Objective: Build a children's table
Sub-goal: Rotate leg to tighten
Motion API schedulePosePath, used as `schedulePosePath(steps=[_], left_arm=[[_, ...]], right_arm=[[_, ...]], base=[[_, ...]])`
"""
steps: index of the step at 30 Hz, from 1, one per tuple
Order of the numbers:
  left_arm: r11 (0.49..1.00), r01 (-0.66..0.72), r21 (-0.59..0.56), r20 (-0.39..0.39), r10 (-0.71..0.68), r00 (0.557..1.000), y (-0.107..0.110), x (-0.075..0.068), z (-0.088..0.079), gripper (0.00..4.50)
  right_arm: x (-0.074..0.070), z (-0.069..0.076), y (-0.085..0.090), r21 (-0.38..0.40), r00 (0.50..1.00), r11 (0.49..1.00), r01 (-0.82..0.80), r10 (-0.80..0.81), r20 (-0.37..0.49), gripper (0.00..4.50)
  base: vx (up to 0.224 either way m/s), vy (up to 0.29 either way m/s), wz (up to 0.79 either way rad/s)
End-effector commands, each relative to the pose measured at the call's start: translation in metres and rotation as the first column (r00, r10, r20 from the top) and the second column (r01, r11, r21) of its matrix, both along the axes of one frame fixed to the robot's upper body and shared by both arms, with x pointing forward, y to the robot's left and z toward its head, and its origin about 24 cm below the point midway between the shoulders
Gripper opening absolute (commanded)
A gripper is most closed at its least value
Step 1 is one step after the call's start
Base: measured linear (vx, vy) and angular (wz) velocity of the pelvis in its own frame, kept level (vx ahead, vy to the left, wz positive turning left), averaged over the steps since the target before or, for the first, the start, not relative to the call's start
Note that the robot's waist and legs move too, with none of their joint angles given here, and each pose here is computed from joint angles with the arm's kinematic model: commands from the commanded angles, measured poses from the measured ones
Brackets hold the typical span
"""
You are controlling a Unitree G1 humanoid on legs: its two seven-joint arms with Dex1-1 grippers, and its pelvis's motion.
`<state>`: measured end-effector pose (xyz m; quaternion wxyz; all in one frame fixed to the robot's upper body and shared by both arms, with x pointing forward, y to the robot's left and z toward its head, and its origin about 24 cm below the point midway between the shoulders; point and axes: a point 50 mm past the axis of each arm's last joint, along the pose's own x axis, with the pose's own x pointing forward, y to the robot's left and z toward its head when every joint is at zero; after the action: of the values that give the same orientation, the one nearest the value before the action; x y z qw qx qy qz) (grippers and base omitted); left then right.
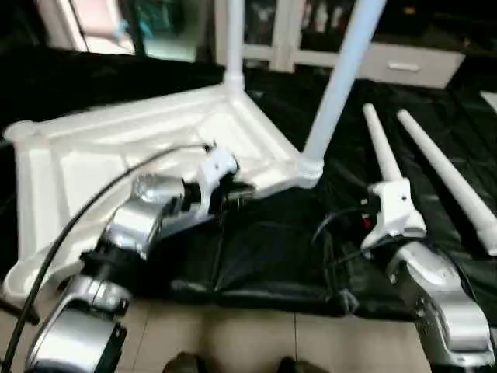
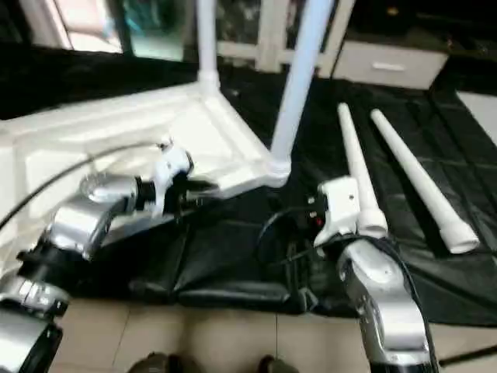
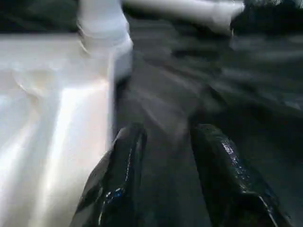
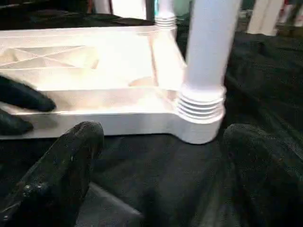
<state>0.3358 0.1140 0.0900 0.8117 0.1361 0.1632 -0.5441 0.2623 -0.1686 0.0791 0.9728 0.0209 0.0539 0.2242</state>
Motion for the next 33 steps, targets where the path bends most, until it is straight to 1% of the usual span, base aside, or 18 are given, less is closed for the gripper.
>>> schedulePosePath(steps=[1, 6, 8, 11, 13, 15, 18, 19, 20, 21, 22, 25, 26, 27, 28, 29, 32, 33], left_arm=[[0.999, -0.018, 0.049, -0.01, 0.019, 1.0, -0.006, 0.002, -0.004, 1.89], [0.99, -0.042, 0.138, -0.064, 0.051, 0.997, -0.011, 0.007, -0.014, 1.89], [0.97, -0.148, 0.193, -0.005, 0.152, 0.988, -0.013, 0.019, -0.015, 1.89], [0.957, -0.22, 0.188, 0.038, 0.217, 0.975, -0.015, 0.027, -0.012, 1.89], [0.933, -0.32, 0.166, 0.093, 0.309, 0.947, -0.016, 0.037, -0.006, 1.89], [0.902, -0.406, 0.149, 0.157, 0.384, 0.91, -0.017, 0.047, 0.001, 1.89], [0.859, -0.495, 0.132, 0.192, 0.468, 0.863, -0.015, 0.055, 0.007, 1.89], [0.826, -0.549, 0.125, 0.217, 0.517, 0.828, -0.013, 0.06, 0.01, 1.89], [0.822, -0.556, 0.124, 0.221, 0.523, 0.823, -0.012, 0.061, 0.01, 1.89], [0.769, -0.627, 0.121, 0.284, 0.579, 0.765, -0.009, 0.066, 0.013, 1.89], [0.761, -0.639, 0.117, 0.294, 0.588, 0.754, -0.009, 0.067, 0.014, 1.89], [0.694, -0.717, 0.067, 0.38, 0.646, 0.662, -0.006, 0.074, 0.023, 1.89], [0.672, -0.741, -0.014, 0.425, 0.675, 0.604, -0.008, 0.078, 0.035, 1.89], [0.687, -0.724, -0.063, 0.438, 0.671, 0.599, -0.013, 0.079, 0.043, 1.89], [0.687, -0.724, -0.063, 0.438, 0.671, 0.599, -0.013, 0.079, 0.043, 1.89], [0.74, -0.656, -0.146, 0.414, 0.648, 0.639, -0.026, 0.079, 0.055, 1.89], [0.805, -0.554, -0.215, 0.368, 0.592, 0.717, -0.04, 0.075, 0.064, 1.89], [0.854, -0.457, -0.248, 0.349, 0.519, 0.78, -0.049, 0.071, 0.069, 1.89]], right_arm=[[-0.003, 0.002, -0.001, 0.001, 1.0, 1.0, -0.009, 0.009, -0.003, 4.5], [-0.006, 0.002, 0.002, 0.0, 1.0, 1.0, -0.022, 0.022, -0.009, 4.5], [-0.008, 0.003, 0.002, -0.004, 1.0, 1.0, -0.019, 0.019, -0.007, 4.5], [-0.009, 0.003, 0.002, -0.002, 1.0, 1.0, -0.012, 0.012, -0.006, 4.5], [-0.011, 0.003, 0.002, 0.001, 1.0, 1.0, -0.007, 0.007, -0.007, 4.5], [-0.012, 0.003, 0.002, 0.002, 1.0, 1.0, -0.005, 0.006, -0.011, 4.5], [-0.012, 0.002, 0.003, 0.001, 1.0, 1.0, 0.0, 0.0, -0.016, 4.5], [-0.012, 0.001, 0.003, 0.005, 1.0, 1.0, 0.004, -0.004, -0.019, 4.5], [-0.012, 0.001, 0.003, 0.005, 1.0, 1.0, 0.004, -0.004, -0.019, 4.5], [-0.011, 0.001, 0.002, 0.001, 1.0, 1.0, 0.015, -0.015, -0.02, 4.5], [-0.011, 0.001, 0.002, 0.001, 1.0, 1.0, 0.017, -0.017, -0.02, 4.5], [-0.008, 0.001, 0.002, -0.009, 0.999, 0.999, 0.038, -0.038, -0.018, 4.5], [-0.006, 0.002, 0.002, -0.003, 0.999, 0.999, 0.049, -0.049, -0.011, 4.5], [-0.006, 0.003, 0.003, 0.001, 0.999, 0.999, 0.05, -0.05, -0.004, 4.5], [-0.006, 0.003, 0.003, 0.001, 0.999, 0.999, 0.05, -0.05, -0.004, 4.5], [-0.005, 0.006, 0.004, 0.011, 0.999, 0.999, 0.052, -0.052, 0.01, 4.5], [-0.006, 0.01, 0.003, 0.026, 0.998, 0.998, 0.053, -0.054, 0.021, 4.5], [-0.007, 0.011, 0.004, 0.031, 0.999, 0.999, 0.044, -0.045, 0.026, 4.5]], base=[[-0.05, 0.004, 0.0], [-0.052, 0.006, -0.03], [0.0, 0.0, 0.0], [0.0, 0.0, 0.0], [0.0, 0.0, 0.0], [-0.023, 0.025, -0.04], [-0.078, 0.026, -0.07], [-0.054, -0.074, 0.14], [-0.054, -0.074, 0.14], [0.013, -0.088, 0.05], [0.077, -0.032, -0.15], [0.008, -0.021, 0.01], [-0.053, -0.03, 0.18], [0.0, 0.0, 0.0], [0.0, 0.0, 0.0], [0.0, 0.0, 0.0], [0.0, 0.0, 0.0], [0.0, 0.0, 0.0]])
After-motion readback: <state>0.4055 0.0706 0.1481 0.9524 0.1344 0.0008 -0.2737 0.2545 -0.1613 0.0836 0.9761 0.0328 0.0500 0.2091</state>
